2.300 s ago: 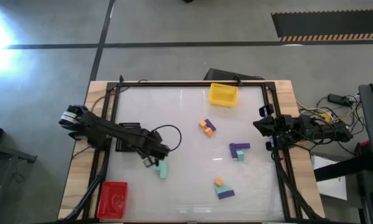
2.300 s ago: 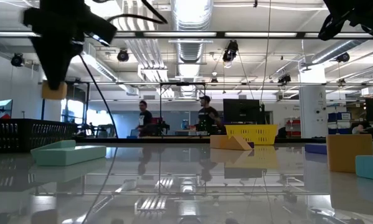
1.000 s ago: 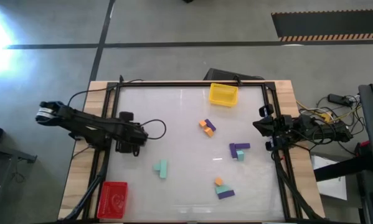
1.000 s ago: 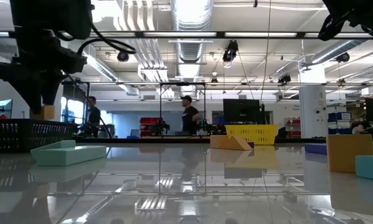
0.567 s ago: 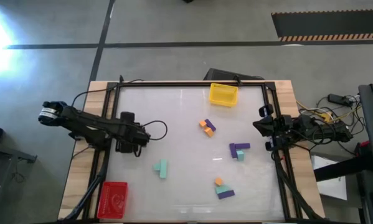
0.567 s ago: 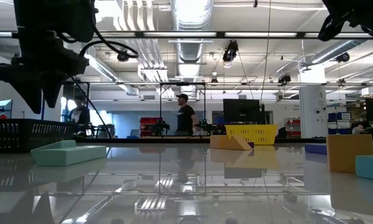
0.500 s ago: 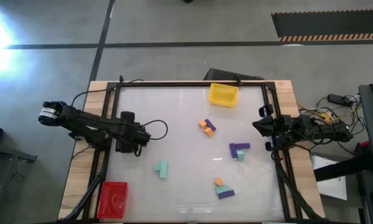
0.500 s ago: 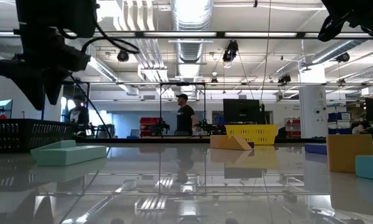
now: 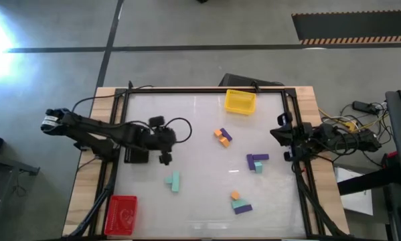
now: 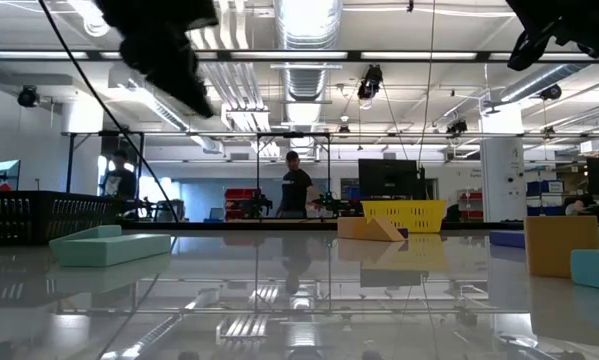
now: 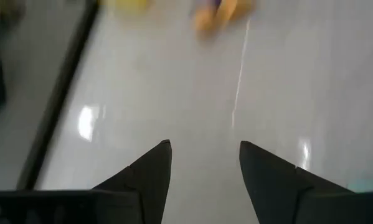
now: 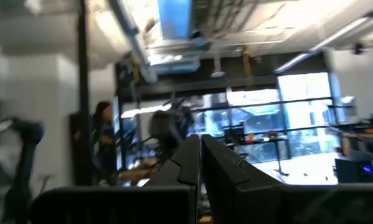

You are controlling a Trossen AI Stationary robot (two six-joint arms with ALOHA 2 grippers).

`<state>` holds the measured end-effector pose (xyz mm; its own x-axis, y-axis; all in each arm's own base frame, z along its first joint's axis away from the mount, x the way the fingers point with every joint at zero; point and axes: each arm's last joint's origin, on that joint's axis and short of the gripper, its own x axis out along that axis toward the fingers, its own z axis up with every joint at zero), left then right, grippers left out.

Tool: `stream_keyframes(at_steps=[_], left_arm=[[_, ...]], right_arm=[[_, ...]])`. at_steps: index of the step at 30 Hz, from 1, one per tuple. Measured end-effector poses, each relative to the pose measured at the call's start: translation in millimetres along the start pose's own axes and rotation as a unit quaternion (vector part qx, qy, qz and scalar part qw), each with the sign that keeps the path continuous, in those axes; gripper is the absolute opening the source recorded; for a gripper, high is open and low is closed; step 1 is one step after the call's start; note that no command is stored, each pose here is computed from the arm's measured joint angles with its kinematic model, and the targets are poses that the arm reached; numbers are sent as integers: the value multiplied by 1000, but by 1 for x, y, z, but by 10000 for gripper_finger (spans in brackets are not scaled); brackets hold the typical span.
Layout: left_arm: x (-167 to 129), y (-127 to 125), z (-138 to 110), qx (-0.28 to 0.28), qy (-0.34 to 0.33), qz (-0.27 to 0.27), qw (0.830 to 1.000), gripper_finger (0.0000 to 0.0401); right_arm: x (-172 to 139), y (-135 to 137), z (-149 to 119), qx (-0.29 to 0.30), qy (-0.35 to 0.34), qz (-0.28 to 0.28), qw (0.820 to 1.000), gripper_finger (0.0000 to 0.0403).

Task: Sort & place blocks by color
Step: Put the purple block into the yellow bin

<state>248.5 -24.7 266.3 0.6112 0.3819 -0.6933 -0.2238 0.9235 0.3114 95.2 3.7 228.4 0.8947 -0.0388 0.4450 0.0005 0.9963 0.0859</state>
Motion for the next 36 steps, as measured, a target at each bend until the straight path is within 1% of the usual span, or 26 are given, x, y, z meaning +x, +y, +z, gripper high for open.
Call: stream_keyframes(at_steps=[2, 4, 7, 11, 15, 17, 20, 26, 28, 30, 32, 33, 34, 36], left_arm=[[4, -4, 7, 26, -58, -4, 998, 173], [6, -6, 9, 52, -91, -2, 995, 173], [8, -7, 12, 66, -129, 9, 989, 173], [10, -7, 11, 69, -136, 15, 988, 173], [12, -8, 8, 72, -129, 16, 989, 173], [11, -7, 7, 72, -124, 23, 989, 173], [10, -5, 7, 68, -125, 40, 989, 173], [7, -4, 7, 62, -129, 41, 989, 173], [6, -3, 6, 61, -122, 40, 990, 173], [7, -3, 4, 61, -114, 40, 991, 173], [6, -3, 1, 62, -101, 38, 992, 173], [6, -2, 0, 59, -98, 38, 993, 173], [5, -2, 0, 58, -98, 38, 993, 173], [3, -1, -2, 60, -93, 38, 993, 173]], right_arm=[[3, -1, 0, 8, -6, -16, 1000, 9], [5, 0, -2, 14, -2, -16, 1000, 9], [10, 0, -6, 26, 8, -18, 999, 9], [19, -1, -17, 26, 34, -42, 998, 9], [27, -4, -33, 29, 78, -97, 992, 9], [31, -5, -39, 35, 101, -116, 988, 9], [38, -4, -41, 41, 114, -122, 985, 9], [59, -2, -41, 36, 139, -124, 982, 9], [67, -1, -44, 38, 163, -128, 978, 9], [73, -1, -48, 46, 203, -141, 968, 9], [83, -1, -47, 62, 233, -173, 955, 9], [87, -2, -48, 73, 257, -196, 944, 9], [89, -2, -50, 79, 289, -219, 928, 9], [94, -2, -51, 97, 354, -260, 893, 9]])
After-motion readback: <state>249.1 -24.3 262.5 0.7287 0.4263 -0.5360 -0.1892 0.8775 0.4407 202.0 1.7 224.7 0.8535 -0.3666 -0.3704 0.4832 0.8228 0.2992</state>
